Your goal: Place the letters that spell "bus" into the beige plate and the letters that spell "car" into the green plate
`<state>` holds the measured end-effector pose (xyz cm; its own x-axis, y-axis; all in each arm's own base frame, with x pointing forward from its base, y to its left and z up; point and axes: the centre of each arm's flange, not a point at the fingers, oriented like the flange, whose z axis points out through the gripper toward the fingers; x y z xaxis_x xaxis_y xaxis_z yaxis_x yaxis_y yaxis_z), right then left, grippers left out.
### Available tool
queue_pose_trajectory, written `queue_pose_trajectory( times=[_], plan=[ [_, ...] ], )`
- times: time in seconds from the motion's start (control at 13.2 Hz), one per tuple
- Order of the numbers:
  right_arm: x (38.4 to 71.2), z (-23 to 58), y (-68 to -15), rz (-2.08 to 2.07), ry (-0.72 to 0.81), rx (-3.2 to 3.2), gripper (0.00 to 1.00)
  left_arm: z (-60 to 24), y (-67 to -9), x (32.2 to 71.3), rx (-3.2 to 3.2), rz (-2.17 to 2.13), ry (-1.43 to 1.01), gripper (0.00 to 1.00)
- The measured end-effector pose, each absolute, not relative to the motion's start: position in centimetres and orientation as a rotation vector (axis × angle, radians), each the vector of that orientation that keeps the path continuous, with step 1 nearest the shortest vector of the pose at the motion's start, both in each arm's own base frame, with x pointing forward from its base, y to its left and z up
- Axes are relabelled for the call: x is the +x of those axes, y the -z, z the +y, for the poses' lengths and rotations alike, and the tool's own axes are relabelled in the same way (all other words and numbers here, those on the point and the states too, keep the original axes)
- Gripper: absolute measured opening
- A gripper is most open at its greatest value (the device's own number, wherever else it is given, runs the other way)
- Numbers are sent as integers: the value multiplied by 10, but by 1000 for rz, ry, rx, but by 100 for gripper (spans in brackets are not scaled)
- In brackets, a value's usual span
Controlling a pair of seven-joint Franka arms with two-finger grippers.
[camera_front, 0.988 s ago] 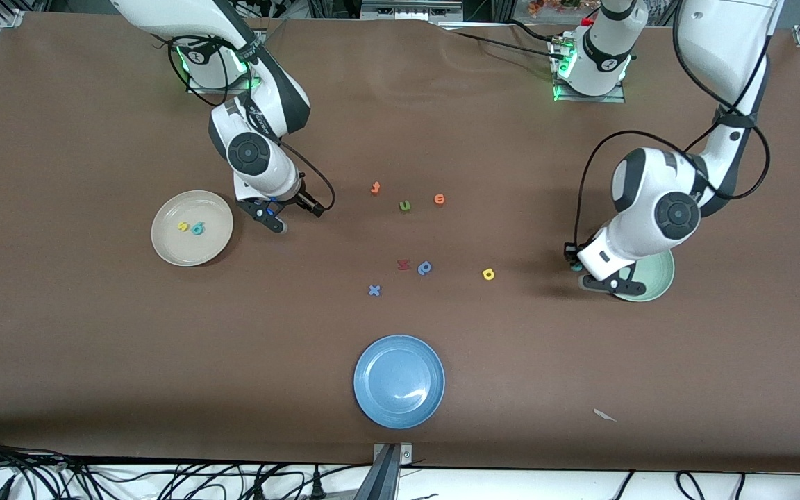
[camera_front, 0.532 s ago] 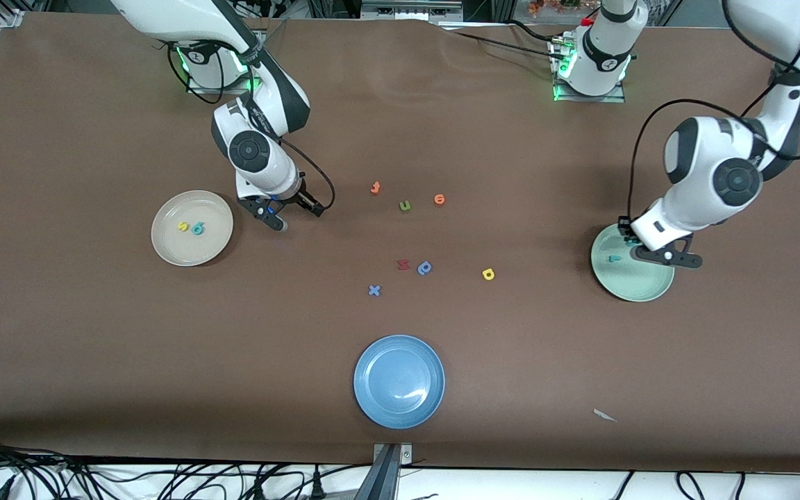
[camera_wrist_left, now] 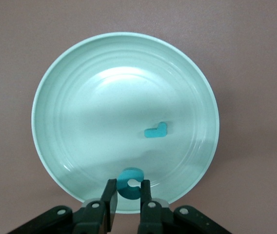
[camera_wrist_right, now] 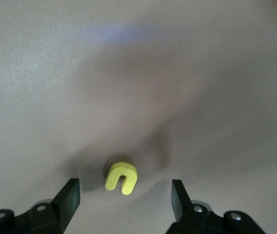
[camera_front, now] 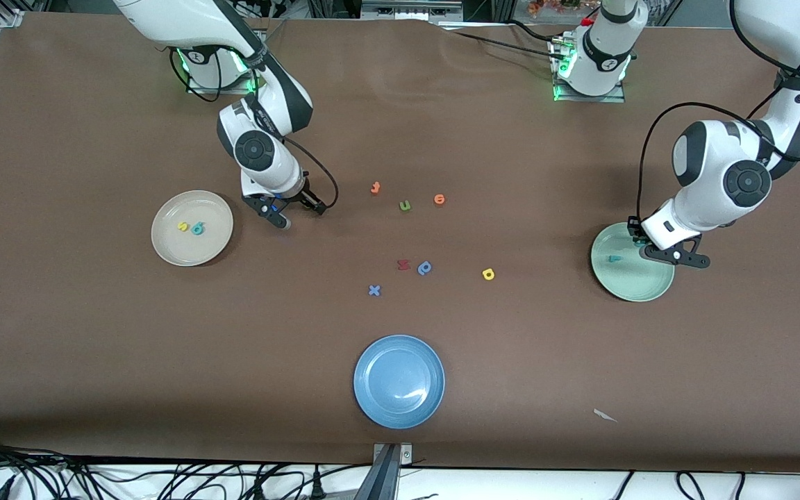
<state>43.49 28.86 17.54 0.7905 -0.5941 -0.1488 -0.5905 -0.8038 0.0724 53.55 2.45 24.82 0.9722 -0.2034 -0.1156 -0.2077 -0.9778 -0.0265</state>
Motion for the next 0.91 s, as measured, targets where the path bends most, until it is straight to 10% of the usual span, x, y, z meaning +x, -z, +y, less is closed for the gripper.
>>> queue_pose_trajectory(
  times=[0.38, 0.91],
  plan=[
    [435, 292, -174, -981, 237, 2968, 83, 24, -249, 536, -3081, 324, -165, 74],
    [438, 287, -172, -990, 231, 2960, 77, -24, -243, 545, -3147, 355, -53, 87]
  ],
)
